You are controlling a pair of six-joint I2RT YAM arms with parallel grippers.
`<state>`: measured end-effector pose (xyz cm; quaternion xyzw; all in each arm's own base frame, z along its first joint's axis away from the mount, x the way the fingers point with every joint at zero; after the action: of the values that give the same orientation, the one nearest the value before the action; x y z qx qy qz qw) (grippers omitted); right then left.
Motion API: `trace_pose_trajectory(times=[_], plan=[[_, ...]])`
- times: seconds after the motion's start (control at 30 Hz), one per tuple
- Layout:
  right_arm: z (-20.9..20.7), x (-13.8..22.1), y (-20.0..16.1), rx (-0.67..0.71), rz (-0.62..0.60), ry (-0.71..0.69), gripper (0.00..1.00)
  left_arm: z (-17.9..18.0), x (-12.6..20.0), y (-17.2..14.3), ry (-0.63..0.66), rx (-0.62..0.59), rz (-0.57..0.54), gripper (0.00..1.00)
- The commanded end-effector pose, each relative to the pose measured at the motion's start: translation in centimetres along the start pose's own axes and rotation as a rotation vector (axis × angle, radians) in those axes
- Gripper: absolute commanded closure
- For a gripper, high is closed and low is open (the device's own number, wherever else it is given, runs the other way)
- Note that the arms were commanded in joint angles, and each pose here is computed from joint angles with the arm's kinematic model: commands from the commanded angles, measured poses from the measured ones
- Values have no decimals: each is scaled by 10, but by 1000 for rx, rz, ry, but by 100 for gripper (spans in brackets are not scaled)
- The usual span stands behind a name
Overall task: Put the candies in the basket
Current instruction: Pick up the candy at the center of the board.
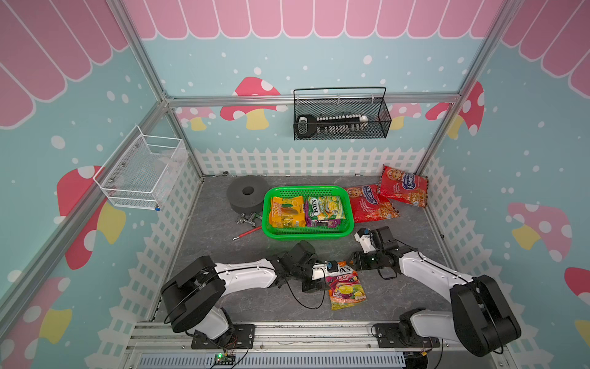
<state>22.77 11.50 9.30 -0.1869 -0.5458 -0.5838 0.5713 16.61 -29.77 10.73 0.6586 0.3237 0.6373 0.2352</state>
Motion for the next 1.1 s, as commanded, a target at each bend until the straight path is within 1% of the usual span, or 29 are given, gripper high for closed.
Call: trace_pose_trajectory(times=[0.0, 0.07, 0.17, 0.3, 0.33, 0.4, 0.6, 0.73, 0.87, 0.93, 1.0, 1.07], plan=[[-2, -9, -3, 20, 19, 15, 36, 1, -11, 1, 47, -85, 45, 45], [-1, -14, -5, 19, 41, 44, 36, -2, -14, 0, 35, -91, 50, 45], [6, -17, -5, 31, 43, 126, 40, -3, -18, -1, 28, -102, 62, 45], [9, -19, -7, 46, 50, 170, 51, 0, -25, -2, 44, -101, 85, 46], [10, -19, -8, 47, 53, 179, 51, 2, -27, -3, 51, -101, 93, 47], [12, -19, -10, 52, 58, 203, 55, 3, -27, -3, 65, -105, 101, 47], [17, -20, -7, 116, 52, 264, 69, 6, -27, -4, 95, -123, 113, 48], [21, -16, -1, 164, 13, 289, 79, 9, -24, -7, 132, -134, 129, 48], [29, -8, 7, 210, -63, 339, 94, 9, -20, -10, 155, -148, 137, 48], [33, -4, 9, 227, -93, 372, 99, 10, -18, -8, 161, -145, 129, 48], [36, 0, 12, 243, -114, 385, 100, 11, -13, 0, 177, -125, 109, 48], [39, 6, 14, 259, -138, 389, 100, 13, 3, 17, 173, -84, 35, 48]])
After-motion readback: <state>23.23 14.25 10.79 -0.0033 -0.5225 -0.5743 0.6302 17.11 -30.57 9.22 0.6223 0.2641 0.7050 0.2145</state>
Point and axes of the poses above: each gripper's point midway between its finger pads, its own x axis back along the fingers, its own z axis along the line the jaws close on, y = z × x, the point moved 7 cm from there along x, back along the fingers, and after that the axes turned 9 degrees about x, right-handed, at the moved point
